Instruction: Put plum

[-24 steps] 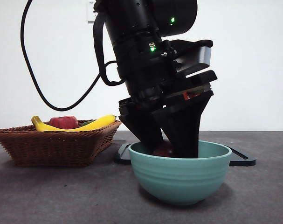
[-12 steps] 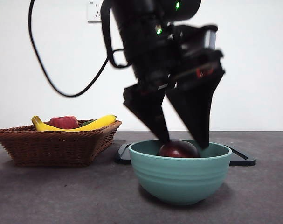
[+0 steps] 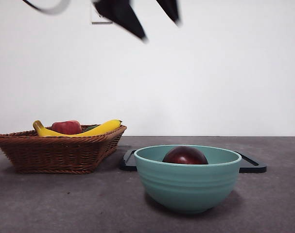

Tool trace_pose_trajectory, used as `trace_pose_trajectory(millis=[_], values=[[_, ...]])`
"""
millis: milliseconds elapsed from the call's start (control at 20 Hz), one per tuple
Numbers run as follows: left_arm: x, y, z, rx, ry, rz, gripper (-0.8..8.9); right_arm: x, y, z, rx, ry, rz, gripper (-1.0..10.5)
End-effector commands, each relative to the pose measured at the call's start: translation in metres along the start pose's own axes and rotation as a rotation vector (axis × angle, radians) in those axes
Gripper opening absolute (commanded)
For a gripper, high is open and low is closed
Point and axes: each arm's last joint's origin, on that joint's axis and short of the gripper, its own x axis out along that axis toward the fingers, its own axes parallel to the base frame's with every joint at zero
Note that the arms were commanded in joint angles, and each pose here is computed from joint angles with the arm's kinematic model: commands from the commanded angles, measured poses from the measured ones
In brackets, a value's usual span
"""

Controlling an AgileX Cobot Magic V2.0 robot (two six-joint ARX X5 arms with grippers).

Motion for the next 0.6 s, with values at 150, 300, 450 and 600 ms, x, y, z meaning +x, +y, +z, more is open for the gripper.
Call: trace_pose_trajectory(millis=[150, 300, 450, 600], values=[[-0.073, 0.025, -0.003, -0.097, -0.145, 0.055, 4.09, -0.003, 0.003, 0.005, -0.014, -0.019, 0.006, 4.0], [-0.105, 0.033, -0.029, -0.138, -0.184, 0.053, 4.09, -0.003, 0.003, 0.005, -0.014, -0.019, 0.005, 4.0], [-0.107, 0.033, -0.072, -0.171, -0.145, 0.056, 4.09, -0.003, 0.003, 0.005, -0.015, -0.020, 0.005, 4.0], [-0.093, 0.025, -0.117, -0.197, -0.094, -0.056, 4.03, -0.003, 0.003, 0.005, -0.015, -0.020, 0.005, 4.0]])
